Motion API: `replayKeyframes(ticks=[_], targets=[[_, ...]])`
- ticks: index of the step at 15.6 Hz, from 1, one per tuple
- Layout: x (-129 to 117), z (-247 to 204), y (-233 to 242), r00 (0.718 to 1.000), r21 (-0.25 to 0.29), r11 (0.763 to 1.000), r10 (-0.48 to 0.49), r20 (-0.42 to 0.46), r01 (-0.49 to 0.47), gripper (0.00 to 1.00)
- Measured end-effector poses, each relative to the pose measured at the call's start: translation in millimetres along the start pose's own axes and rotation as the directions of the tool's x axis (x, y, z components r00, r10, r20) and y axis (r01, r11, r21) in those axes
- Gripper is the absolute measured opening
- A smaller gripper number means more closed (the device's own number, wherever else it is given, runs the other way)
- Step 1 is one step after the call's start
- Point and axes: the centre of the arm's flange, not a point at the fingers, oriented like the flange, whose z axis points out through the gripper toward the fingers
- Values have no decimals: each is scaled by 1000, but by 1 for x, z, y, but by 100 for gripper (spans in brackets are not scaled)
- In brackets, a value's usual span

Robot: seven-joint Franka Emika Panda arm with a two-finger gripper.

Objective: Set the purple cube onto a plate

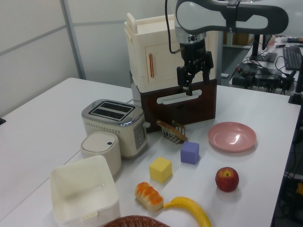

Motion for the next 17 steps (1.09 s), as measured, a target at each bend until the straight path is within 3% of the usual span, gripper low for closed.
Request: replayKeyframes(ticks=[1,4,13,17], targets=[[0,0,0,1000,0,1000,0,0,0,100],[3,-2,12,999,66,998,25,-21,-24,100],[5,4,13,1000,69,997,20,-22,-18,100],[27,51,19,986,85,996,15,-168,-1,100]])
